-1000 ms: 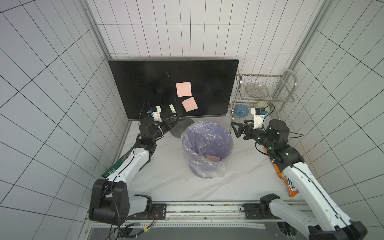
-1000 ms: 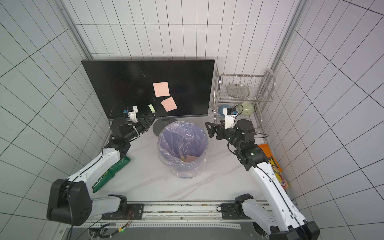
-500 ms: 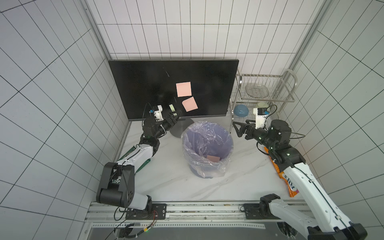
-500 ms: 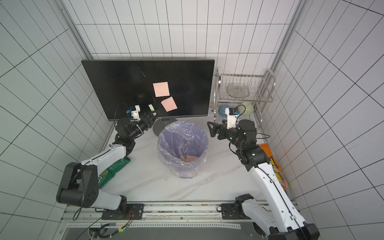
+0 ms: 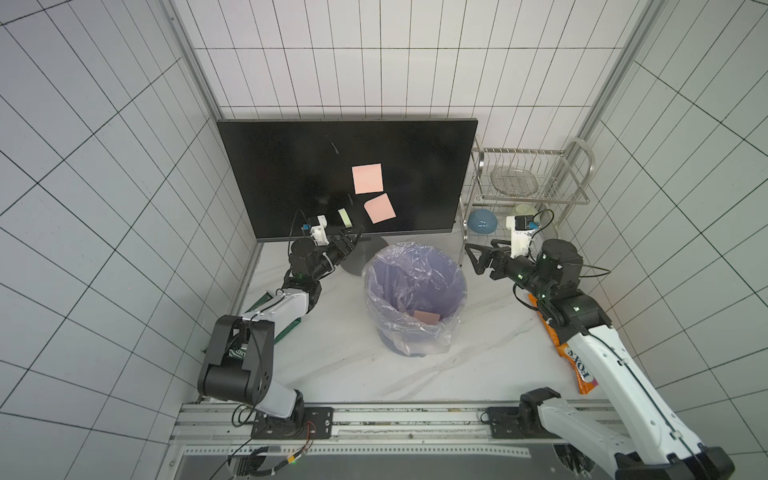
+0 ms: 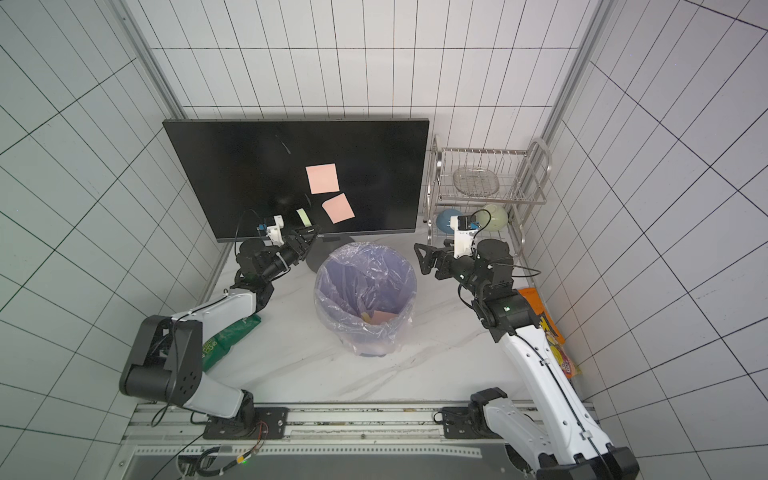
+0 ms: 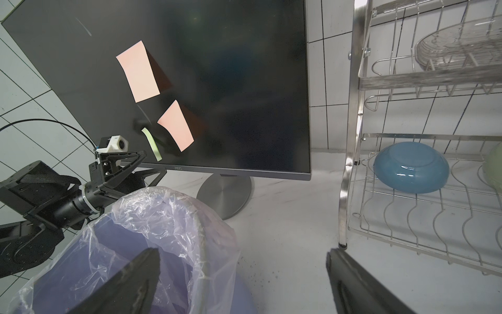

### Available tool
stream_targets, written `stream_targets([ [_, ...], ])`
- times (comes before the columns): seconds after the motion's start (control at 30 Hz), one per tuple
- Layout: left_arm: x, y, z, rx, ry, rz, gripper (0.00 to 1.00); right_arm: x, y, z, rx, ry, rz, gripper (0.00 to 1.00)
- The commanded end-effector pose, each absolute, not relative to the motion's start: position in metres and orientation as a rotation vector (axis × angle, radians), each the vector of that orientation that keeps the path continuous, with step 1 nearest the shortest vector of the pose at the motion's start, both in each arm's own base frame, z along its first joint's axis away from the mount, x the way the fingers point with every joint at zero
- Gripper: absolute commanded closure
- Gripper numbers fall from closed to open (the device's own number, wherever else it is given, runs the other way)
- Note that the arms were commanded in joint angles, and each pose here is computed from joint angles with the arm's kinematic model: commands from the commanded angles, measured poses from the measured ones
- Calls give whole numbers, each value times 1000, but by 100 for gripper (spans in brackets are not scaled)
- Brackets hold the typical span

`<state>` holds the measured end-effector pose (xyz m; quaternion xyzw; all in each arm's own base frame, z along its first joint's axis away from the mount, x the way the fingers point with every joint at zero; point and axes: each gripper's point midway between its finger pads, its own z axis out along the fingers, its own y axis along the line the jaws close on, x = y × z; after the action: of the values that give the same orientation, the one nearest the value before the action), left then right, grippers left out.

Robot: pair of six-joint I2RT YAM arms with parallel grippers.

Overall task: Remove the sticky note from the monitor
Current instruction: Tear off the sticky note from the monitor.

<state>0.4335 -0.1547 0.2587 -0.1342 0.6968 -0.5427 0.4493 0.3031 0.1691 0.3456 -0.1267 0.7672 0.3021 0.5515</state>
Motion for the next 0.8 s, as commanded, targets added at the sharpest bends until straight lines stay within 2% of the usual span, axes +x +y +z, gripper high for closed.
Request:
stream_targets([
  [0.0, 438, -154, 266, -305, 1689, -1329, 20, 301, 166, 348, -301, 1802, 713, 1],
  [0.33, 450, -152, 265, -305, 1677, -1338, 20, 301, 165, 349, -302, 1799, 712, 1],
  [0.77, 451, -142, 289, -262, 1608, -1359, 20, 302, 165, 351, -306, 1799, 716, 1],
])
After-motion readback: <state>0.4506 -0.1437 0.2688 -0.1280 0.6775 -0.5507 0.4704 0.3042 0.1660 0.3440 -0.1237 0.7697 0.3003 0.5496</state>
